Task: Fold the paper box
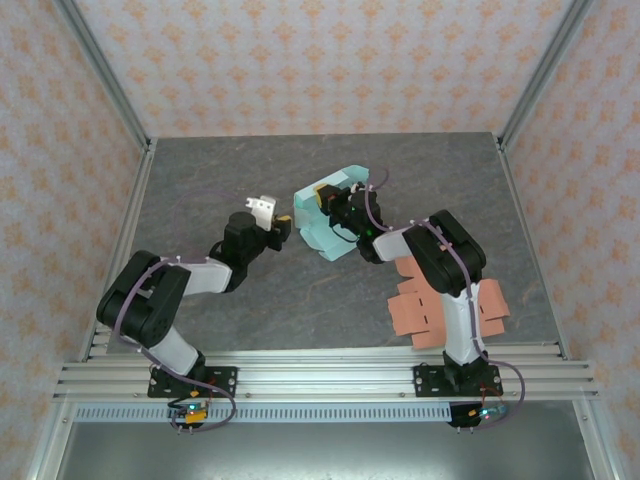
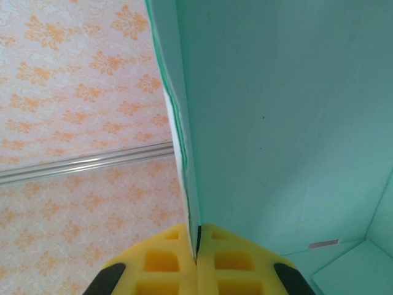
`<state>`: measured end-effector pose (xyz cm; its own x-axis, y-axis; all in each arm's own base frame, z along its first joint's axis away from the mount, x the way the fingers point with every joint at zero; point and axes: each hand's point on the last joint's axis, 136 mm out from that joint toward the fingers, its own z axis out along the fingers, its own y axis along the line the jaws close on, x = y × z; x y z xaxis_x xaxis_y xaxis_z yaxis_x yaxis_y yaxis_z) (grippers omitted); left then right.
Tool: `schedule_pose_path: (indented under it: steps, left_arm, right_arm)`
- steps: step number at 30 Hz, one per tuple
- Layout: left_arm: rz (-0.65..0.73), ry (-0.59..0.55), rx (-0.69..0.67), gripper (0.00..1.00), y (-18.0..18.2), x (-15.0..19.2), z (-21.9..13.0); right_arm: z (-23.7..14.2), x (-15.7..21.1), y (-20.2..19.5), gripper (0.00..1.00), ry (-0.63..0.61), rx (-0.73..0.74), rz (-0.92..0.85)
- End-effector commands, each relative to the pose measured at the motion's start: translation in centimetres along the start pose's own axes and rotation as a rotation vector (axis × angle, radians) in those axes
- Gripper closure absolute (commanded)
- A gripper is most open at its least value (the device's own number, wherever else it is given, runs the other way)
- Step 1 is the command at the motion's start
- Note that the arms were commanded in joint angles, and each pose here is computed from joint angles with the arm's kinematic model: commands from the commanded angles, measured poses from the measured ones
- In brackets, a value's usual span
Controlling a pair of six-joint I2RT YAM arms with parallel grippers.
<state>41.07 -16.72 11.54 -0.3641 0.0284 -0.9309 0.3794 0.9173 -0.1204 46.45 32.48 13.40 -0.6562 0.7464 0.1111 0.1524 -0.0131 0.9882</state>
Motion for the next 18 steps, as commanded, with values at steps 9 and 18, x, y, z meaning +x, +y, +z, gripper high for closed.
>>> schedule_pose_path:
  steps: [9, 18]
  left_arm:
    - [0.052, -0.014, 0.147, 0.62, -4.0, -1.4, 2.9]
    - [0.056, -0.006, 0.115, 0.63, -3.9, -1.1, 2.6]
  right_arm:
    - [-0.5, 0.1, 0.4, 0.96, 0.012, -0.021, -0.003]
    - [-0.8, -0.2, 0.5, 0.96, 0.017, -0.016, -0.001]
